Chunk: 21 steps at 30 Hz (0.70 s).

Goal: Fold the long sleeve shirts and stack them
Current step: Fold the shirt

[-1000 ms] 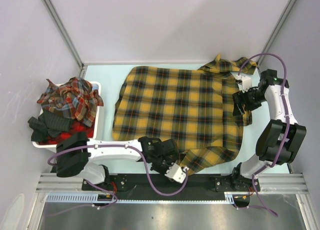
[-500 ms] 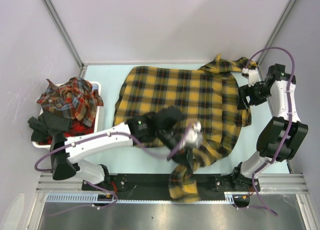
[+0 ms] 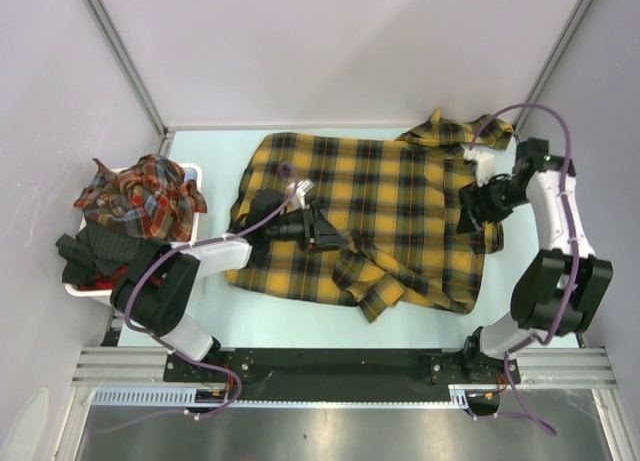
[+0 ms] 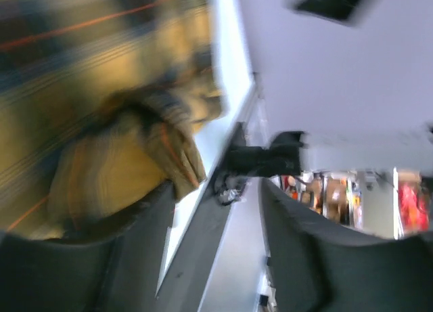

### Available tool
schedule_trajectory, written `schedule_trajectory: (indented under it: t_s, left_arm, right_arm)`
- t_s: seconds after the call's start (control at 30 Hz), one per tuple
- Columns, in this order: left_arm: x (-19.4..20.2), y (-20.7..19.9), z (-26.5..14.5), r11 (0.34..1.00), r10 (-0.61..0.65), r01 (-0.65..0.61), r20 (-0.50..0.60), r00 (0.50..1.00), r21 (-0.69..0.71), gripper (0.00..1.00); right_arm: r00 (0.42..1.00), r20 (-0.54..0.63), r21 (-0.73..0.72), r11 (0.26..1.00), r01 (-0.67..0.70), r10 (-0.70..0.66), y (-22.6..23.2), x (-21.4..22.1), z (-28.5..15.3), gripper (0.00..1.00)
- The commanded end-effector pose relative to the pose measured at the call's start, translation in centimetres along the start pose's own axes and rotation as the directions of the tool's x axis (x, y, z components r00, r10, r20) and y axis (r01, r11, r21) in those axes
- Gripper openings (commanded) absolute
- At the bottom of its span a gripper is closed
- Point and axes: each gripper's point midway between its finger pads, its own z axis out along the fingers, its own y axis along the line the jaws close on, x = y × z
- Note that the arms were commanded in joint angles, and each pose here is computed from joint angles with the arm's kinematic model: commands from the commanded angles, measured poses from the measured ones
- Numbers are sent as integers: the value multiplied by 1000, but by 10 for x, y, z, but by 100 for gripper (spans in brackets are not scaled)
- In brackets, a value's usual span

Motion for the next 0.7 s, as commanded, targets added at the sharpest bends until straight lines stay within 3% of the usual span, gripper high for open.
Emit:
schedule_trajectory:
  t_s: [0.0, 0.03, 0.07, 0.13, 0.23, 0.27, 0.3, 0.4, 0.43, 0.53, 0.6, 0.63, 0.67]
  left_arm:
    - [-9, 18, -30, 999, 3, 0, 71, 997, -44, 67]
    - [-12, 8, -31, 997, 75, -74, 55, 996, -22, 73]
    - [-2, 15, -36, 984, 171, -171, -9, 985, -49, 74]
    - [-3, -7, -44, 948, 319, -319, -19, 948, -17, 75]
    - [6, -23, -51, 806, 588, -590, -66, 806, -34, 78]
    - [30, -16, -51, 742, 661, -670, -159, 734, -5, 78]
    - [39, -23, -53, 691, 715, -723, -172, 678, 19, 78]
    - [85, -25, -47, 463, 875, -876, -226, 428, 134, 78]
    - [85, -19, -43, 319, 931, -938, -229, 284, 134, 78]
    - [104, -17, -27, 77, 974, -971, -227, 24, 226, 82]
    - [111, -9, -16, -2, 966, -957, -246, -76, 290, 82]
    - [113, -4, -13, -76, 958, -941, -238, -161, 330, 83]
    - [121, 7, -6, -103, 941, -923, -264, -211, 371, 82]
  right_arm:
    - [988, 6, -83, 984, 155, -155, 61, 11, 6, 79]
    - [979, 44, -62, 977, 204, -201, 69, 9, 5, 78]
    - [974, 57, -63, 973, 221, -217, 77, 10, 9, 77]
    - [951, 85, -67, 950, 304, -298, 97, 14, 29, 74]
    - [902, 122, -49, 905, 422, -414, 127, 13, 45, 67]
    - [892, 111, -21, 896, 444, -439, 129, 15, 47, 65]
    - [877, 107, -43, 879, 475, -469, 141, 19, 57, 63]
    - [880, 74, -38, 880, 473, -470, 142, 27, 71, 60]
    - [889, 55, -39, 889, 457, -455, 140, 32, 75, 58]
    - [923, 22, -46, 922, 384, -384, 127, 33, 77, 55]
    - [940, 13, -86, 936, 341, -342, 126, 36, 75, 55]
    - [950, 16, -74, 947, 313, -313, 116, 33, 70, 55]
    - [955, 7, -94, 950, 296, -297, 117, 37, 67, 55]
